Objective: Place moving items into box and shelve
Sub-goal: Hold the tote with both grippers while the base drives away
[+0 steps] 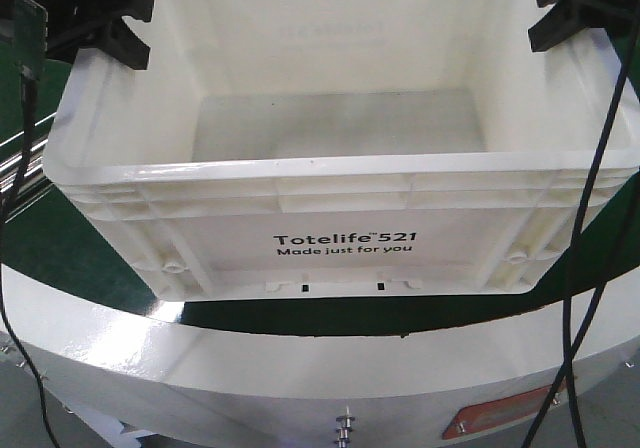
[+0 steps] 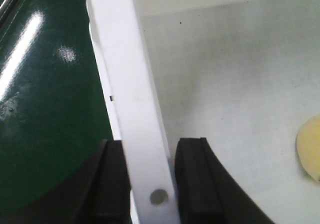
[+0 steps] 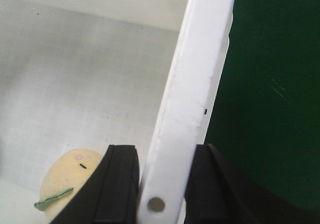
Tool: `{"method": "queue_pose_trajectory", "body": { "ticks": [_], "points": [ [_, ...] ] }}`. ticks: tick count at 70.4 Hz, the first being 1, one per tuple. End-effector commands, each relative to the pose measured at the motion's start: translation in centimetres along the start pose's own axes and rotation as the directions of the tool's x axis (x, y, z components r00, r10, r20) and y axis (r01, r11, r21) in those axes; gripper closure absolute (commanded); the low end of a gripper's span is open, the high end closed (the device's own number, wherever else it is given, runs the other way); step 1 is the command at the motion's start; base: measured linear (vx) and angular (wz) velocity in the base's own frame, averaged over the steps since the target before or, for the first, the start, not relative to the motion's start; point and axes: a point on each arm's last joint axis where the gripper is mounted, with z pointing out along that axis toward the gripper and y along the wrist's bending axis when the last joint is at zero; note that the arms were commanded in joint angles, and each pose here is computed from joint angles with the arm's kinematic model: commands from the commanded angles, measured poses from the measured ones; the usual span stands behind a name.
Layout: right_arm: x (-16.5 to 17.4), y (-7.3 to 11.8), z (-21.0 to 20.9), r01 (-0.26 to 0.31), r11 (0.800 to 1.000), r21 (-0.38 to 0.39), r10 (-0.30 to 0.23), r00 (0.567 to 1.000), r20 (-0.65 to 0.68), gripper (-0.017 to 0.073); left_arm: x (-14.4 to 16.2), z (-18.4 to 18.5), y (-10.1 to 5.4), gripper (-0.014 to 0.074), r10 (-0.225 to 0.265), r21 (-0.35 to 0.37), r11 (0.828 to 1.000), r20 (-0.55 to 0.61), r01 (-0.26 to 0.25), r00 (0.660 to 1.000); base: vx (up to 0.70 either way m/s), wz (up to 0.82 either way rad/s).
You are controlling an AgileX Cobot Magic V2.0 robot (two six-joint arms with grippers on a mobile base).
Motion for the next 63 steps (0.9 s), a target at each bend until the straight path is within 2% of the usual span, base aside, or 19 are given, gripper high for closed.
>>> {"method": "queue_pose_trajectory", "body": {
  "ticks": [1, 63],
  "points": [
    [-0.36, 1.95, -3.16, 0.042, 0.994, -0.103, -0.028, 0.991, 0.131, 0.0571, -0.95, -3.76, -2.06, 0.0613, -0.002, 0.129, 0.991, 0.201, -0.025, 0.980, 0.00, 0.00],
    [-0.36, 1.95, -3.16, 0.042, 0.994, -0.102, -0.028, 0.991, 0.131, 0.0571, -0.95, -3.76, -2.06, 0.0610, -0.002, 0.129, 0.991, 0.201, -0.025, 0.980, -0.01, 0.00]
  ]
}}
